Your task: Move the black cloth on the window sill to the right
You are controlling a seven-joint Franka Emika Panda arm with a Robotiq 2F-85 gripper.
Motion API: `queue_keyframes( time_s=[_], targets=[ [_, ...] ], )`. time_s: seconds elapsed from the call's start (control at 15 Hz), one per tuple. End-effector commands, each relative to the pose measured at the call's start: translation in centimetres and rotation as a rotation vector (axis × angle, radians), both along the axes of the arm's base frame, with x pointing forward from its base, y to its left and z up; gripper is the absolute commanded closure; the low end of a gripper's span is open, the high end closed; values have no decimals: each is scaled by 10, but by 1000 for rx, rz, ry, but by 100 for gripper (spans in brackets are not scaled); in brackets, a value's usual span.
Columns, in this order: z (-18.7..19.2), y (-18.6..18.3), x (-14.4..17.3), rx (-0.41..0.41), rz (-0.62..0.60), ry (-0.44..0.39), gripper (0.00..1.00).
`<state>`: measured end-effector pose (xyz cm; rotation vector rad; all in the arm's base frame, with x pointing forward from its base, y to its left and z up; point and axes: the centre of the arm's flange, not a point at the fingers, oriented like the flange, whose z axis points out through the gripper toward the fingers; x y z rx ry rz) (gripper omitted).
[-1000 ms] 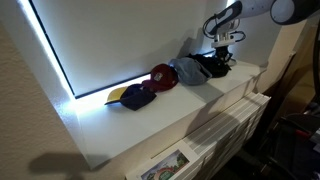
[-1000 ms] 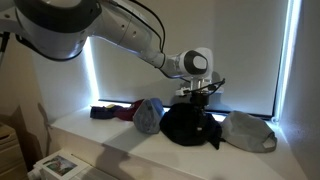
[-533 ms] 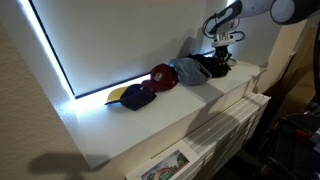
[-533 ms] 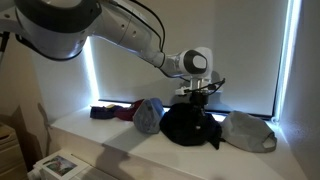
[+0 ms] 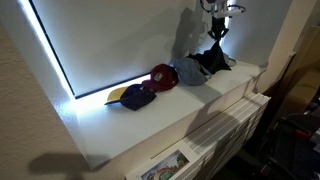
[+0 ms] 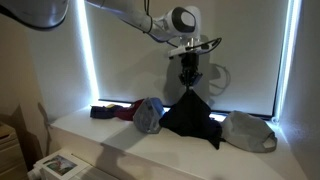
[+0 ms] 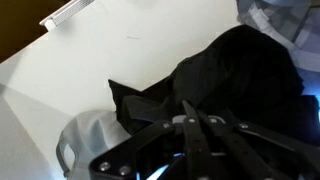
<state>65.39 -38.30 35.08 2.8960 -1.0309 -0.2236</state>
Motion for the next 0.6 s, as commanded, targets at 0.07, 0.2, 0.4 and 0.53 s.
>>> queue_keyframes(
  time_s=[0.07,0.2,0.4,0.53],
  targets=[
    [111,51,-30,-9,203,-6,100],
    [160,74,-37,-26,252,-9,100],
    [223,112,-44,-69,308,-28,100],
    [259,143,-41,-118,331,-40,100]
  ],
)
